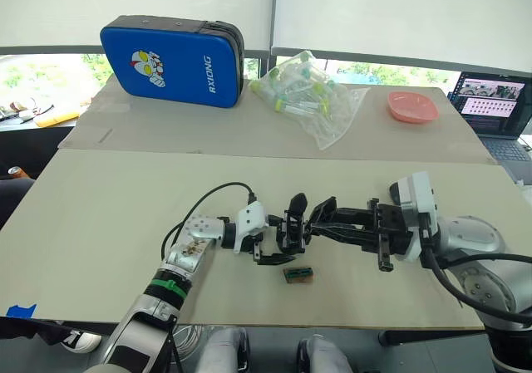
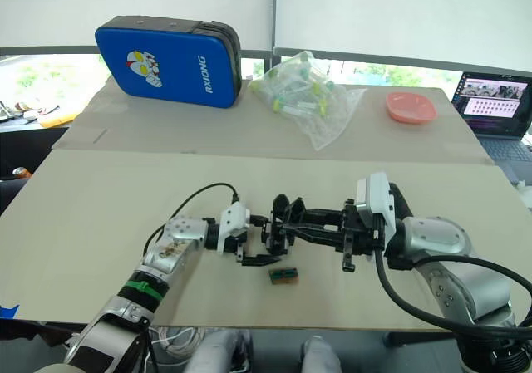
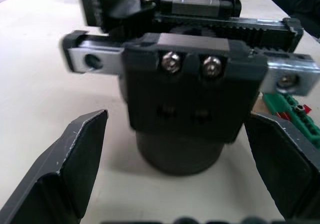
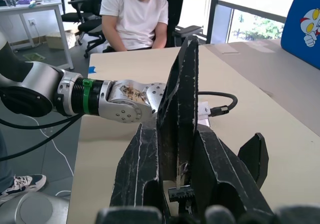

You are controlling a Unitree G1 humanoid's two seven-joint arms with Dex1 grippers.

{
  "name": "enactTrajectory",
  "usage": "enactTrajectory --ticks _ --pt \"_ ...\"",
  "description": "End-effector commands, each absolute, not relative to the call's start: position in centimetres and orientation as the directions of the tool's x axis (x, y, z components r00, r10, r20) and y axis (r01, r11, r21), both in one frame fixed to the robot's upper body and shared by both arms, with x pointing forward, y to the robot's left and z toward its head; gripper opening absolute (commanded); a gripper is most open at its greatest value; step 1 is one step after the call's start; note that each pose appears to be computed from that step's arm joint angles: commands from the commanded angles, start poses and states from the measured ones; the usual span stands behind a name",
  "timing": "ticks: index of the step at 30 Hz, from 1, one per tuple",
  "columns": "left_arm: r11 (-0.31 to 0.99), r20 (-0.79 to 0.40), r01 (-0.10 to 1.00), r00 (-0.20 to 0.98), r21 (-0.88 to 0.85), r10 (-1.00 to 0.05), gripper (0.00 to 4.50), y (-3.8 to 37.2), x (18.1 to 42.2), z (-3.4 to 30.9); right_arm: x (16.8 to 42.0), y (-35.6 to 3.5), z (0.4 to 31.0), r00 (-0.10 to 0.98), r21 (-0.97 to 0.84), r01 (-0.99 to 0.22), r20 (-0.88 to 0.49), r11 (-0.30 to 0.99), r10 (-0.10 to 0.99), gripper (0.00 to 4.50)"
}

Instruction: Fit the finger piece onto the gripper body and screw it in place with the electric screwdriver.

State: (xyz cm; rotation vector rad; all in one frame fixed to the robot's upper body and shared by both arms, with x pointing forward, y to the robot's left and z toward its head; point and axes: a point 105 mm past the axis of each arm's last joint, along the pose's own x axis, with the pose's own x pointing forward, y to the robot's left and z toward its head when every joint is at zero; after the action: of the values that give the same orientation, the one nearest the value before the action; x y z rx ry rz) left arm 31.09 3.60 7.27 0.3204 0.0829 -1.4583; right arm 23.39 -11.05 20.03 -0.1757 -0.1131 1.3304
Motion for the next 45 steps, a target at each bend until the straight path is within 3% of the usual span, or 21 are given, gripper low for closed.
enactTrajectory --ticks 1,7,10,13,22,31,45 --pt "0.086 -0.234 0.977 0.131 0.195 -0.963 4.50 2.8 31.6 8.2 22.7 -10.7 20.9 0.216 -0.257 -0.944 -0.006 0.207 0.976 0.39" --pt "0.076 -0.240 0.979 0.121 0.189 -0.963 4.50 2.5 31.5 8.0 22.7 -10.7 20.7 0.220 -0.266 -0.941 -0.012 0.209 0.976 0.39" --pt "0.052 -0.275 0.979 0.107 0.198 -0.955 3.71 2.6 31.2 7.5 22.7 -10.6 20.5 0.219 -0.272 -0.940 -0.018 0.206 0.976 0.39" --pt "0.051 -0.298 0.976 0.114 0.213 -0.948 2.39 2.8 31.4 7.2 22.8 -10.4 20.2 0.213 -0.288 -0.937 -0.025 0.197 0.977 0.39" --pt "0.059 -0.301 0.977 0.121 0.207 -0.946 2.37 2.7 31.4 6.9 23.6 -9.5 18.1 0.152 -0.359 -0.926 -0.079 0.114 0.985 0.39" --pt "0.062 -0.310 0.979 0.121 0.196 -0.943 2.37 3.0 31.4 6.8 25.7 -9.0 16.7 0.172 -0.328 -0.937 -0.126 0.123 0.977 0.39" --pt "0.055 -0.316 0.985 0.105 0.163 -0.943 2.37 3.3 31.3 6.9 26.7 -8.6 15.5 0.187 -0.310 -0.942 -0.164 0.129 0.969 0.39"
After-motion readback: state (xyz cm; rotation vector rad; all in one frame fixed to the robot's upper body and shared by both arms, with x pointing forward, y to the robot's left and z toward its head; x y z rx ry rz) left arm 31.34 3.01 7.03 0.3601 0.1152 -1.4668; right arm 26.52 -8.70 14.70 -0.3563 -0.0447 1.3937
